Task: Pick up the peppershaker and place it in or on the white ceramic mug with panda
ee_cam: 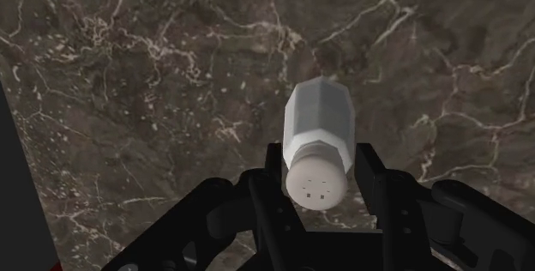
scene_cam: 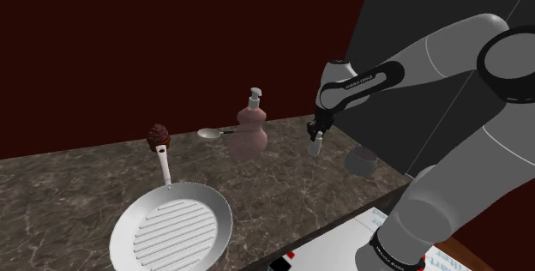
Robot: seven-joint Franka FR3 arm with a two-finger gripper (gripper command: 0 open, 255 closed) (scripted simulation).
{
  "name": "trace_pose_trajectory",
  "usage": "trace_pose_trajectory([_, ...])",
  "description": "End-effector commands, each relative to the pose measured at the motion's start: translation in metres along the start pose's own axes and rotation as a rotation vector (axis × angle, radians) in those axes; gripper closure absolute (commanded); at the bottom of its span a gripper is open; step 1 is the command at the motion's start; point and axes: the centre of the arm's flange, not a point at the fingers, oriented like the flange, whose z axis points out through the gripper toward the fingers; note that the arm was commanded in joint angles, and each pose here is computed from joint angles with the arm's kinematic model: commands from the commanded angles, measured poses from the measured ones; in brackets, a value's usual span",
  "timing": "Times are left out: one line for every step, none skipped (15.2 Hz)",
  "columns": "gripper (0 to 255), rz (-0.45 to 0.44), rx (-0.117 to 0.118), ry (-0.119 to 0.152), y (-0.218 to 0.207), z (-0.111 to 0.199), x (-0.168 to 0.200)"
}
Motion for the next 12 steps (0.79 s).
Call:
trace_pose_trajectory([255,0.000,0.000,-0.001,0.000,0.000,0.000])
trace_pose_trajectory([255,0.000,0.000,-0.001,0.000,0.000,0.000])
trace_pose_trajectory([255,0.000,0.000,-0.001,0.000,0.000,0.000])
trace_pose_trajectory([255,0.000,0.000,-0.001,0.000,0.000,0.000])
trace_pose_trajectory([255,0.000,0.000,-0.001,0.000,0.000,0.000])
trace_pose_trajectory([255,0.000,0.000,-0.001,0.000,0.000,0.000])
trace_pose_trajectory([255,0.000,0.000,-0.001,0.001,-0.005,0.000])
trace_pose_trajectory([255,0.000,0.000,-0.001,0.001,-0.010,0.000])
trace_pose_trajectory([255,0.000,0.000,-0.001,0.002,-0.015,0.001])
trace_pose_trajectory([255,0.000,0.000,-0.001,0.002,-0.021,0.001])
trace_pose_trajectory([255,0.000,0.000,-0.001,0.003,-0.026,0.001])
trace_pose_trajectory([255,0.000,0.000,-0.001,0.004,-0.031,0.001])
